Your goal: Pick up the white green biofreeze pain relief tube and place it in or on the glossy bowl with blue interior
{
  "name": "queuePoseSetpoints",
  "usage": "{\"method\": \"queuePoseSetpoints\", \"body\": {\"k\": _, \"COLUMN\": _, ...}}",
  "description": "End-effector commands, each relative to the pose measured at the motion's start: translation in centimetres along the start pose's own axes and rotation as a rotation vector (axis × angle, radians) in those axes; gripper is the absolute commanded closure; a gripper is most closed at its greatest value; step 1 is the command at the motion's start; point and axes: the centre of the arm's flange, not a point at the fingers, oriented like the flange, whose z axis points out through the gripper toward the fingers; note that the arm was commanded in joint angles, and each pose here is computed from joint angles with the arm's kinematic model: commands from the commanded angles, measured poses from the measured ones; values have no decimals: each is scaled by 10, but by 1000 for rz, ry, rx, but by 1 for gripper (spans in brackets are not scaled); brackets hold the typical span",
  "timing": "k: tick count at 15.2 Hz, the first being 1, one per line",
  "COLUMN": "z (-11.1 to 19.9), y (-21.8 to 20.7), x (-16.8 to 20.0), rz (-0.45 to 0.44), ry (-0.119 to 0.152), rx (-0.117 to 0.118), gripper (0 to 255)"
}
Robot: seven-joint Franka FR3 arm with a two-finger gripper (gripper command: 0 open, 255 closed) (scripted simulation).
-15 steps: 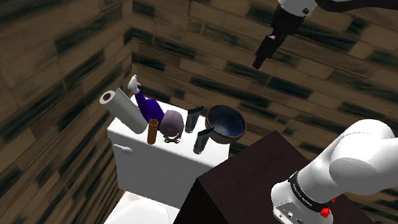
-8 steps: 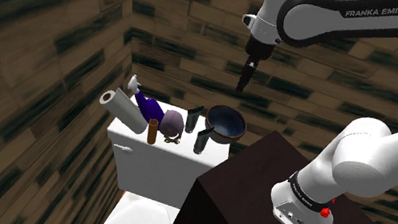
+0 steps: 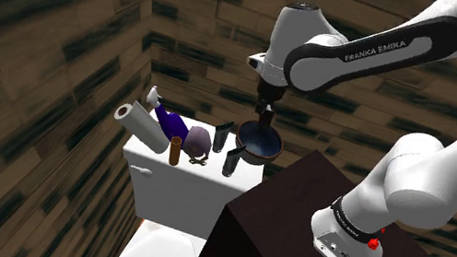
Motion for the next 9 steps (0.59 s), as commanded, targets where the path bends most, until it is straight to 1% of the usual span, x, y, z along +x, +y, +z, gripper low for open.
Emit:
{"method": "queuePoseSetpoints", "body": {"k": 1, "z": 26, "y": -6, "x": 9, "rz": -78, "ry": -12, "rx": 6, "gripper": 0}}
{"method": "queuePoseSetpoints", "body": {"k": 4, "z": 63, "y": -18, "x": 19, "rz": -190, "ry": -31, "rx": 16, "gripper": 0}}
{"method": "queuePoseSetpoints", "body": {"k": 5, "z": 67, "y": -19, "x": 20, "rz": -202, "ry": -33, "rx": 17, "gripper": 0}}
{"method": "queuePoseSetpoints", "body": {"k": 9, "z": 88, "y": -19, "x": 19, "rz": -202, "ry": -33, "rx": 17, "gripper": 0}}
